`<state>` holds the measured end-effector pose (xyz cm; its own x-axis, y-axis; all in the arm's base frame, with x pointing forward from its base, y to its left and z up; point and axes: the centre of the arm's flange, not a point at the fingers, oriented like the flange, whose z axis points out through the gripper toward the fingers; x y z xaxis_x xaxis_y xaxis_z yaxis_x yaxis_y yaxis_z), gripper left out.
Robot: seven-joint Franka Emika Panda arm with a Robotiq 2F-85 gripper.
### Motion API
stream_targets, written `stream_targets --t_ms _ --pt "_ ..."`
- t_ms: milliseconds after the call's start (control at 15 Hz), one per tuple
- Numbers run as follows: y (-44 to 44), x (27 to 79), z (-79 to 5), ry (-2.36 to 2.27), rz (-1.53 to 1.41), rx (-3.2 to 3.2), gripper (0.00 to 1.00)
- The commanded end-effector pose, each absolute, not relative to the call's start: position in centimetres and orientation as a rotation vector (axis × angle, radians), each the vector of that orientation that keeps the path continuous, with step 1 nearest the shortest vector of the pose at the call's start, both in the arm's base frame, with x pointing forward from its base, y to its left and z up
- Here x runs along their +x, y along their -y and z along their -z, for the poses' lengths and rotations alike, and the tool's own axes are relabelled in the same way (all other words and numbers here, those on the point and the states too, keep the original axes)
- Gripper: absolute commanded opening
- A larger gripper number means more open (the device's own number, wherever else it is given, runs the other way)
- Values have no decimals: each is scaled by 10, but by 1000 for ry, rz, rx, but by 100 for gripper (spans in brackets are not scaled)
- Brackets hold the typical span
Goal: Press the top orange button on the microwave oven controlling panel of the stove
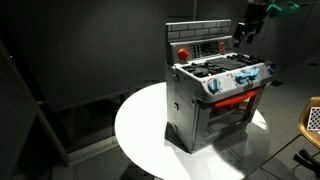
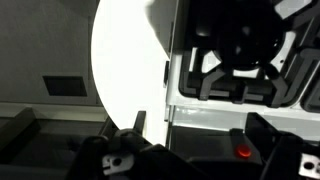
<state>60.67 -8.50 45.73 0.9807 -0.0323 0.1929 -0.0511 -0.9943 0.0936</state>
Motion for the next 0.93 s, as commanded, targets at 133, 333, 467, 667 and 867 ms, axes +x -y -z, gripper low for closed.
stream_targets --t_ms 133,333,467,667,867 --pt "102 552 -499 -6 -68 3105 100" --pt "108 522 -517 -21 72 3110 100" --pt "112 501 -530 -18 126 3104 100" --pt "117 467 -546 10 169 3098 100" --pt "122 437 -558 53 132 3094 100"
